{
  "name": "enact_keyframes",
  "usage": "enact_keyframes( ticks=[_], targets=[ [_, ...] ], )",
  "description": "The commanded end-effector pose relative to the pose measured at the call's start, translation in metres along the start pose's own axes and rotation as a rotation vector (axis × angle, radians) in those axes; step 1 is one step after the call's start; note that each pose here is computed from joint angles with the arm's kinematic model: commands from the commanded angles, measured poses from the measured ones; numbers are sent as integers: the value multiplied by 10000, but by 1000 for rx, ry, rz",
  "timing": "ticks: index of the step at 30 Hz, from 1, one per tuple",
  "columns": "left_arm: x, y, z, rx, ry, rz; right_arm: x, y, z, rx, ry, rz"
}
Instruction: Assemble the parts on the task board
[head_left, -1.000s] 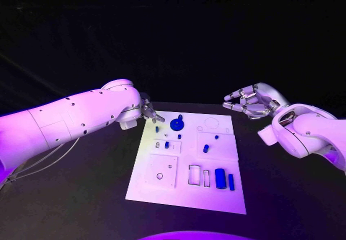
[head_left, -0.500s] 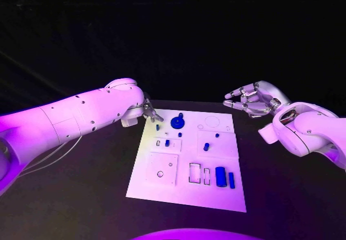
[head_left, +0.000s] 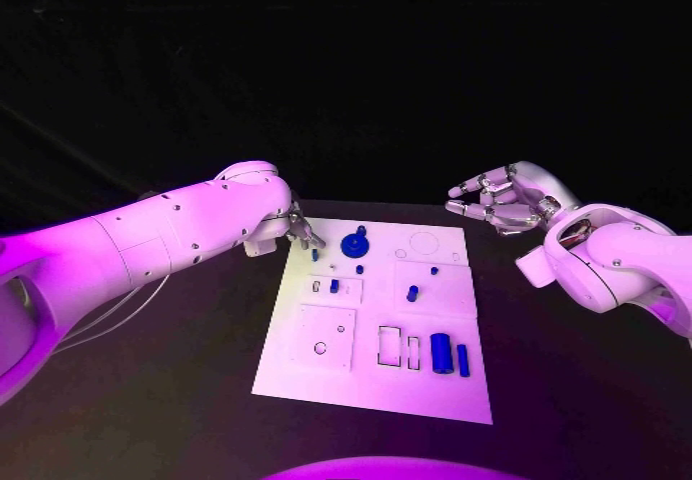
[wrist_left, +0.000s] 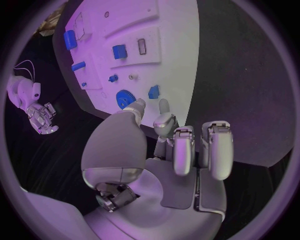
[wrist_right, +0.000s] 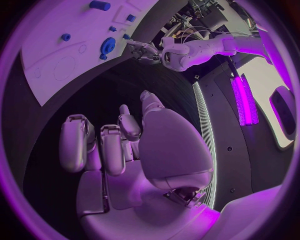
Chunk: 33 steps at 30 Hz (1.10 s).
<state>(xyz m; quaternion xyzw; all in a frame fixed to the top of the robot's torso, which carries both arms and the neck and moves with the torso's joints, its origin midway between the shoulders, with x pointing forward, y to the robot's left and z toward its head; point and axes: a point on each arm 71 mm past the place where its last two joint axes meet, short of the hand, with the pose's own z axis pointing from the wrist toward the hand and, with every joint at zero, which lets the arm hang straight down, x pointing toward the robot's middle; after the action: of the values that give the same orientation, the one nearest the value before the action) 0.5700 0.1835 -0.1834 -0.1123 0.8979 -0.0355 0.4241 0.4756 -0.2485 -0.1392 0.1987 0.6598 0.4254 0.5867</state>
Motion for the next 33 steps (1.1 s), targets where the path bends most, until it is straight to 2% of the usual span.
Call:
enact_keyframes(
  ticks=[1,33],
  targets=[
    [26,-14,10,-3,19,20,16,15,0,-15,11,-5],
    [103,-39,39,14,76,8,31,19,8,-18,13,-5]
  ],
)
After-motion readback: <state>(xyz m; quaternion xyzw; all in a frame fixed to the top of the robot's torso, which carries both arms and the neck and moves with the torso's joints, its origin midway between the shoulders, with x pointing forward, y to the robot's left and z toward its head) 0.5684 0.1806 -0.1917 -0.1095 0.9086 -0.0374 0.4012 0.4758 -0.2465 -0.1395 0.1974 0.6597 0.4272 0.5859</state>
